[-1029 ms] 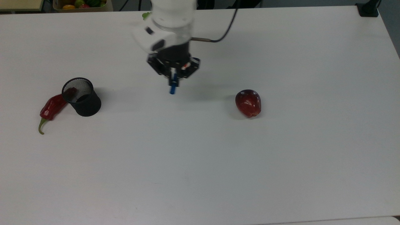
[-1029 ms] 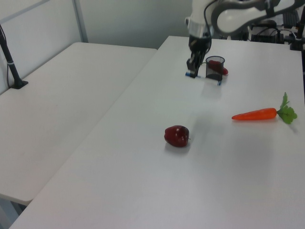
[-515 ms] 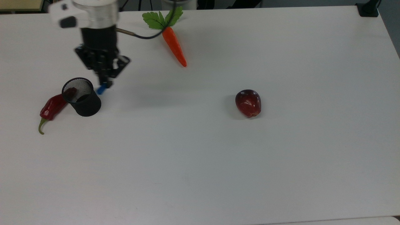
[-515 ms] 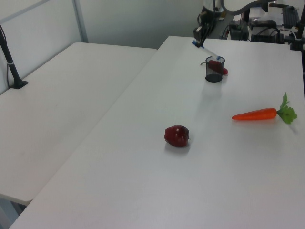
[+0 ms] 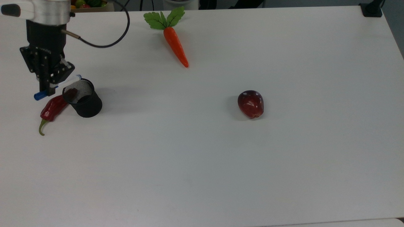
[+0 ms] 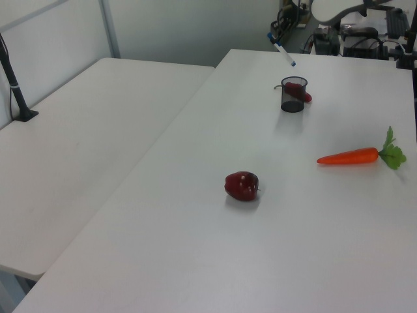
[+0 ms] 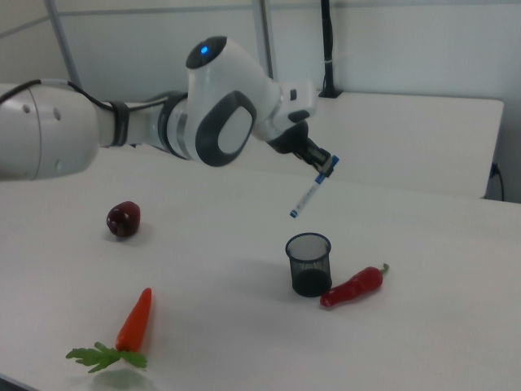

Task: Place marker
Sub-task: 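Lower the marker into the pen cup and open the gripper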

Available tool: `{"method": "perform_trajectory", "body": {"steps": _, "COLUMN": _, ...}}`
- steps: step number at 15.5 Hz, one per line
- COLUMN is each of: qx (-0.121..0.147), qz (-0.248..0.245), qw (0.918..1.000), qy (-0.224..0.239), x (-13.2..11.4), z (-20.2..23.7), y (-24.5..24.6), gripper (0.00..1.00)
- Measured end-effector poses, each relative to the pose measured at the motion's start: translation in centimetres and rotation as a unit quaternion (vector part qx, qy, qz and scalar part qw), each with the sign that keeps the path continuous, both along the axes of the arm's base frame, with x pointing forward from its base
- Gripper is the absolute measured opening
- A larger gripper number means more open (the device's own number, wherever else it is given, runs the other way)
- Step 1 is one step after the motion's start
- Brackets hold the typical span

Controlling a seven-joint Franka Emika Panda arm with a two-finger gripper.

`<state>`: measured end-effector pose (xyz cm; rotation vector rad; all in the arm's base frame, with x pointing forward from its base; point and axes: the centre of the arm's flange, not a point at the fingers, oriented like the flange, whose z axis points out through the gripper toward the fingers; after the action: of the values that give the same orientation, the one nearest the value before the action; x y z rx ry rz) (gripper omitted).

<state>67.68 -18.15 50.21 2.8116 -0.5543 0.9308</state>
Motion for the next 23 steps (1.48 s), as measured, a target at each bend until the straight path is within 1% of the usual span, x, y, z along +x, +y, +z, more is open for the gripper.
{"method": "perform_trajectory", "body": {"steps": 3, "qx": -0.016, "qz": 0.006, "qw": 0.9998, "qy": -0.002, "x": 0.0, "z": -3.4, "y": -0.8, "gripper": 0.17}}
{"method": "perform_trajectory", "body": {"steps": 6, "qx": -0.02, "qz": 0.01, "qw": 0.9997, "qy": 0.014, "x": -0.1, "z": -6.1, "y": -1.0, "gripper": 0.17}}
{"method": "perform_trajectory", "body": {"steps": 11, "qx": -0.016, "qz": 0.01, "qw": 0.9993, "qy": 0.031, "x": -0.6, "z": -8.0, "y": -0.9, "gripper": 0.17}}
{"method": "perform_trajectory", "body": {"steps": 15, "qx": -0.015, "qz": 0.01, "qw": 0.9993, "qy": 0.034, "x": -0.7, "z": -8.3, "y": -0.9, "gripper": 0.19}}
{"method": "perform_trajectory", "body": {"steps": 17, "qx": -0.015, "qz": 0.01, "qw": 0.9993, "qy": 0.034, "x": -0.7, "z": -8.3, "y": -0.9, "gripper": 0.32}}
{"method": "perform_trajectory", "body": {"steps": 21, "qx": -0.016, "qz": 0.01, "qw": 0.9994, "qy": 0.031, "x": -0.7, "z": -7.8, "y": -0.8, "gripper": 0.73}}
{"method": "perform_trajectory", "body": {"steps": 22, "qx": -0.016, "qz": 0.011, "qw": 0.9994, "qy": 0.029, "x": -0.7, "z": -7.6, "y": -0.7, "gripper": 0.81}}
{"method": "perform_trajectory", "body": {"steps": 23, "qx": -0.016, "qz": 0.012, "qw": 0.9994, "qy": 0.029, "x": -0.7, "z": -7.4, "y": -0.5, "gripper": 0.91}}
